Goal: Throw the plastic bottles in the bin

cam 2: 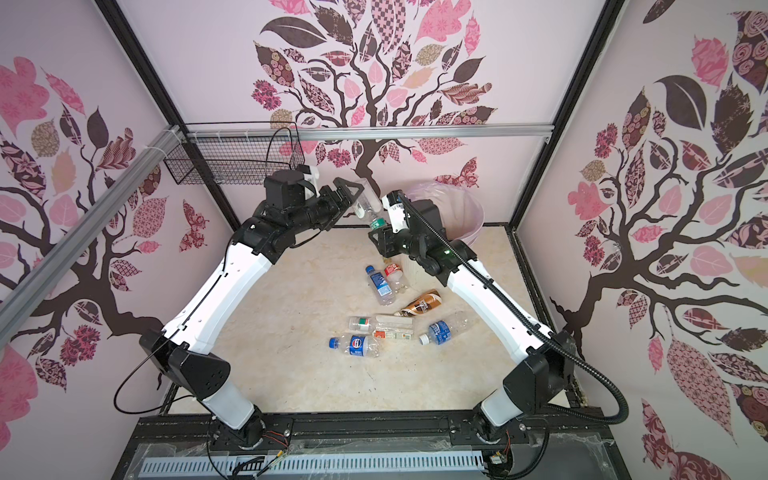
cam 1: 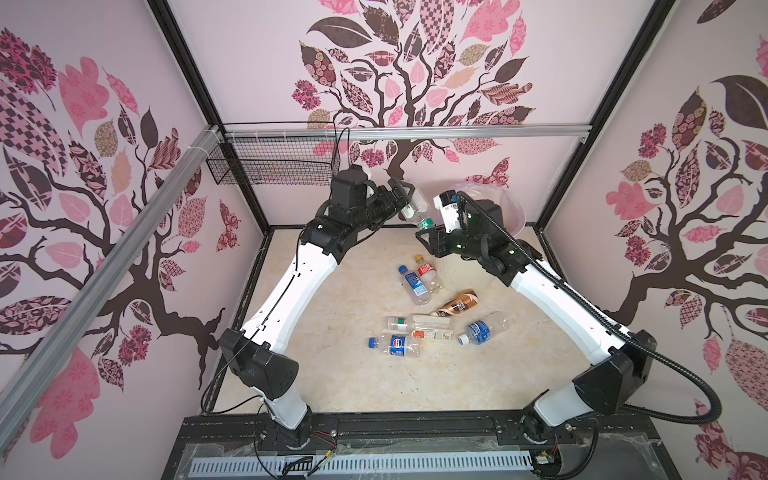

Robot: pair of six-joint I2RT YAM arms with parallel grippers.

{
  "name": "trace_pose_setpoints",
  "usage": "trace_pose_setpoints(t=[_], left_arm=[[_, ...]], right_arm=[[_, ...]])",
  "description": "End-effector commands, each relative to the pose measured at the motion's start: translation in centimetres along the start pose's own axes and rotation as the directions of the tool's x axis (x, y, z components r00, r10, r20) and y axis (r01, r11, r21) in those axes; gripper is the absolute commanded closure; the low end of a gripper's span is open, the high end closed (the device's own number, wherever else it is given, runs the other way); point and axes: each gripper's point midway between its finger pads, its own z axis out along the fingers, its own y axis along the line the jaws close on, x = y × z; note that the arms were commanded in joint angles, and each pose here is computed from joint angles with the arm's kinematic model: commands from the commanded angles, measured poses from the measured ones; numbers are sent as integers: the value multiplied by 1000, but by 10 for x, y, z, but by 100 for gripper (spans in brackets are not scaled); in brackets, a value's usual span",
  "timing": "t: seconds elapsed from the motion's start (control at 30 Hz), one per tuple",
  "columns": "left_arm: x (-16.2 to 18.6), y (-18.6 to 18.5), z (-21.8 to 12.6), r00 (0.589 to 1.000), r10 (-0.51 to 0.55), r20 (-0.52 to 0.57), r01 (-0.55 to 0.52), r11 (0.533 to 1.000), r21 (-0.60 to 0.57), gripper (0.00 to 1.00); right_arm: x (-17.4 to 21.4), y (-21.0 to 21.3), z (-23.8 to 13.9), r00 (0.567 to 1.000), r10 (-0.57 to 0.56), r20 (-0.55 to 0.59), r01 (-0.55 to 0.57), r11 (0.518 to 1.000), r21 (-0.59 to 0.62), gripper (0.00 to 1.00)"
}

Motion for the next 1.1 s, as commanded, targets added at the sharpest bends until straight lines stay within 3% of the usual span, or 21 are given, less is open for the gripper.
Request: trace_pose_setpoints(t=[0.0,0.13,0.23,0.33,0.43,0.57,0.63,0.7,0.97,1.07], left_arm=[[-41,-20,-49,989,58,136,-62,998,22,2],[-43,-4,-63,979,102,177,-103,995,-7,2],[-32,4,-62,981,136,138,-134,991,-23,2],[-19,12,-57,982,165,91,-164,986,-23,2],[-1,24,-48,979,201,23,-200,978,-57,2],[32,47,-41,971,218,-101,-229,967,-110,2],[50,65,-40,961,213,-176,-241,958,-153,2],[67,84,-40,950,192,-247,-242,951,-191,2],[130,142,-54,879,117,-462,-271,920,-282,2],[162,153,-61,813,103,-573,-304,914,-267,2]], right_arm=[[-69,-29,-66,984,-23,176,-4,988,155,81],[-116,-54,-119,955,-115,273,14,938,346,81],[-136,-64,-143,939,-184,290,33,890,455,80],[-129,-89,-137,951,-184,247,28,850,525,80],[-91,-123,-104,984,-116,137,18,821,570,77],[-48,-149,-76,998,-44,41,10,789,614,41],[-47,-154,-77,998,-52,46,11,772,635,16],[-56,-153,-81,996,-72,54,21,769,639,1],[-86,-134,-105,988,-100,119,7,792,610,0],[-86,-129,-113,986,-100,132,1,801,598,0]])
